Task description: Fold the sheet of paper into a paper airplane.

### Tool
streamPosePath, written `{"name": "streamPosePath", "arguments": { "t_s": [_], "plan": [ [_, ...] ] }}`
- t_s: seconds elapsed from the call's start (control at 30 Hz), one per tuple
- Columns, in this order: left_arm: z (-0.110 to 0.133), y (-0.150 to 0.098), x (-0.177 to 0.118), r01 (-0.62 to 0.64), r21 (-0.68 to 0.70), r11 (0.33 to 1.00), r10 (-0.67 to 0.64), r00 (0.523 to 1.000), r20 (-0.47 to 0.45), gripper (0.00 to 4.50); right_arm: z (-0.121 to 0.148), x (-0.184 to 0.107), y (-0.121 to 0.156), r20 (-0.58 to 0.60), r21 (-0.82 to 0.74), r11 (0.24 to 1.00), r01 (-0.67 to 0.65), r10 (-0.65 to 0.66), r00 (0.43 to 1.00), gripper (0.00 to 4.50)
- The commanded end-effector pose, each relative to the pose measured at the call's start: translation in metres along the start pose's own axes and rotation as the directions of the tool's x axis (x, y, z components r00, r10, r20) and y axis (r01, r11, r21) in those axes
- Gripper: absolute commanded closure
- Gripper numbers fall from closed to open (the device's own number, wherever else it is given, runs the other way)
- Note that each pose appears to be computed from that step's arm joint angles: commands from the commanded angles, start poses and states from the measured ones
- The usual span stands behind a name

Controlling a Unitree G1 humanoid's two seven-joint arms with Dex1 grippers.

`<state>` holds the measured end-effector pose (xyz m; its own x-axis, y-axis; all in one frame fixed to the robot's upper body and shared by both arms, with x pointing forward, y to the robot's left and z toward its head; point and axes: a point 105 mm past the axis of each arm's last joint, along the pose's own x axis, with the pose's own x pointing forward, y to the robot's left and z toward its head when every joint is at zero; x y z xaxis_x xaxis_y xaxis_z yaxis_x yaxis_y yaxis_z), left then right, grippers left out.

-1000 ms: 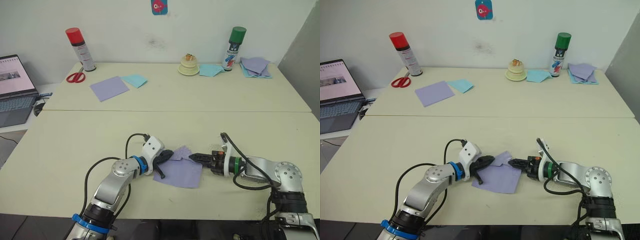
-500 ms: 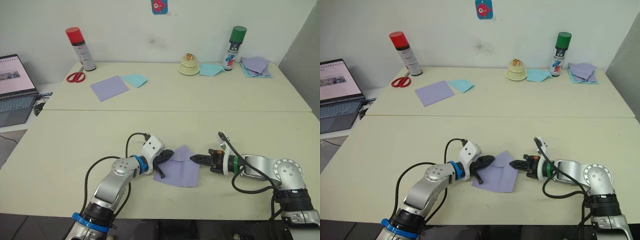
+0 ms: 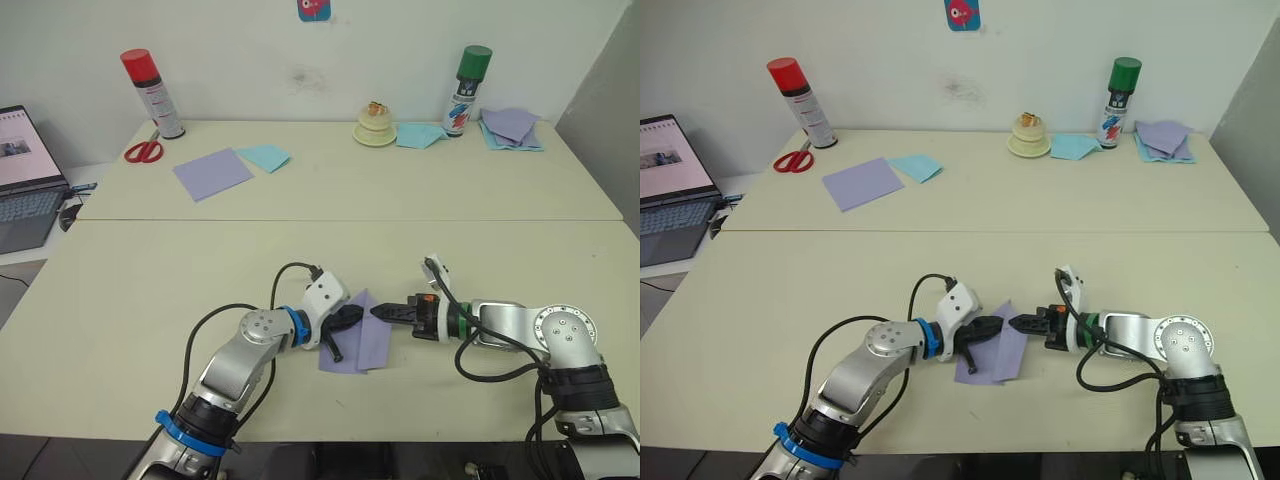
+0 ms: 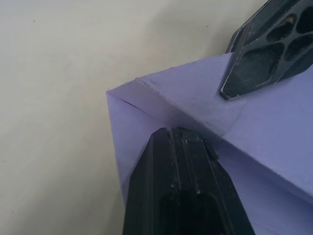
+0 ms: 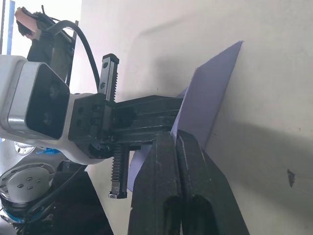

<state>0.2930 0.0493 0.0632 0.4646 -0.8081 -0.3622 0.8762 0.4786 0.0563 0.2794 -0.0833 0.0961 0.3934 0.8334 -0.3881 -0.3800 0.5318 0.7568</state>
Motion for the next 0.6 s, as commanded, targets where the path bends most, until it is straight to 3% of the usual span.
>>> {"name": "streamPosePath", "arguments": {
  "t_s": [0.03, 0.2, 0.4, 0.5, 0.6],
  "plan": [
    [-0.015, 0.012, -0.016, -0.045, -0.012, 0.999, 0.044, 0.996, -0.074, 4.5, 0.006, 0.001, 0.009, 0.01, -0.035, 0.999, -0.034, 0.034, 0.999, 4.47],
    [-0.022, 0.015, -0.032, -0.051, -0.025, 0.998, 0.047, 0.991, -0.123, 4.5, 0.006, 0.004, 0.008, 0.004, -0.041, 0.999, -0.032, 0.032, 0.999, 4.47],
    [-0.022, 0.002, -0.027, 0.014, -0.04, 0.999, -0.018, 0.995, -0.1, 4.5, 0.006, 0.007, 0.01, -0.007, -0.047, 0.998, -0.046, 0.045, 0.999, 4.47],
    [-0.026, 0.002, -0.022, 0.009, -0.04, 0.999, -0.013, 0.994, -0.109, 4.5, 0.007, 0.008, 0.018, -0.009, -0.041, 0.995, -0.093, 0.092, 0.996, 3.9],
    [-0.034, 0.002, -0.02, 0.014, -0.023, 1.0, -0.017, 0.991, -0.134, 4.5, 0.01, 0.01, 0.021, -0.006, -0.044, 0.994, -0.104, 0.104, 0.995, 2.85]
  ]
}}
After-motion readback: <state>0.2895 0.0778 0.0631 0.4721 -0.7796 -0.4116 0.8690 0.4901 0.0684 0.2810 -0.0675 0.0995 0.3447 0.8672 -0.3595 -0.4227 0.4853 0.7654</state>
